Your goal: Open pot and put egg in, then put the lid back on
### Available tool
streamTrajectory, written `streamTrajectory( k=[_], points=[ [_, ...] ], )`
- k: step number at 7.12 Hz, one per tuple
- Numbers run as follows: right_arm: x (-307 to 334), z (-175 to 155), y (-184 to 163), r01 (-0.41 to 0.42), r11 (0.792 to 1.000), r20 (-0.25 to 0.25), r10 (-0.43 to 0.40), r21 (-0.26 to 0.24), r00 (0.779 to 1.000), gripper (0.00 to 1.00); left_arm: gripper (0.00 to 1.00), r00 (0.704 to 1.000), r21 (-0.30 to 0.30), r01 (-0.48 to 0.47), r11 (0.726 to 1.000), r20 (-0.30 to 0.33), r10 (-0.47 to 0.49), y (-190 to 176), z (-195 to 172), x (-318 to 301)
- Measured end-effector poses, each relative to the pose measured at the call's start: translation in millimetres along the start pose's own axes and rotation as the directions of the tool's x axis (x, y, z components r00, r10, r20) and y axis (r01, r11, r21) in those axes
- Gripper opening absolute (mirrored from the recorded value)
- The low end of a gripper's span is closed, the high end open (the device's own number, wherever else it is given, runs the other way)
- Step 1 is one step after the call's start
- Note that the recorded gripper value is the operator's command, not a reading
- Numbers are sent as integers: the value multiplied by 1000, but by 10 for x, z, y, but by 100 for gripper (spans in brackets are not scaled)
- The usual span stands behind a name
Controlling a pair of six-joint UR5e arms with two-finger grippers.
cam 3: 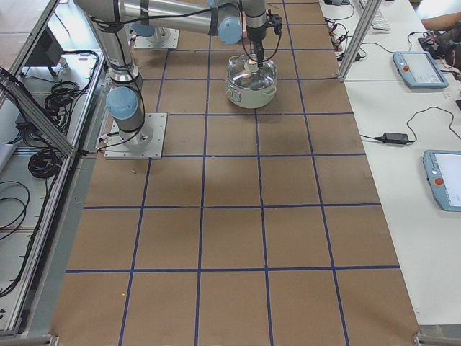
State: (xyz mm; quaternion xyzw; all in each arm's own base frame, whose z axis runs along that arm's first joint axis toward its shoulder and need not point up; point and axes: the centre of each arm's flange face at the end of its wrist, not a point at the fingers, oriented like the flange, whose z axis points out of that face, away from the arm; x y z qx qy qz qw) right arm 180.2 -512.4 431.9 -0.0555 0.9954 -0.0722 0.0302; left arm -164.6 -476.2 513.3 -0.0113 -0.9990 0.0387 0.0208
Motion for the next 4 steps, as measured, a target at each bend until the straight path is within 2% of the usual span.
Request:
streamTrajectory(
  k=[2, 4],
  points=[
    [386, -494, 249, -31, 999, -19, 30, -30, 999, 100, 100, 1000, 1, 0, 1000, 1, 0, -1, -3, -3],
    [605, -627, 346, -48, 997, -50, 46, -52, 998, 100, 100, 1000, 0, 0, 1000, 1, 0, 0, -2, 1]
  ],
)
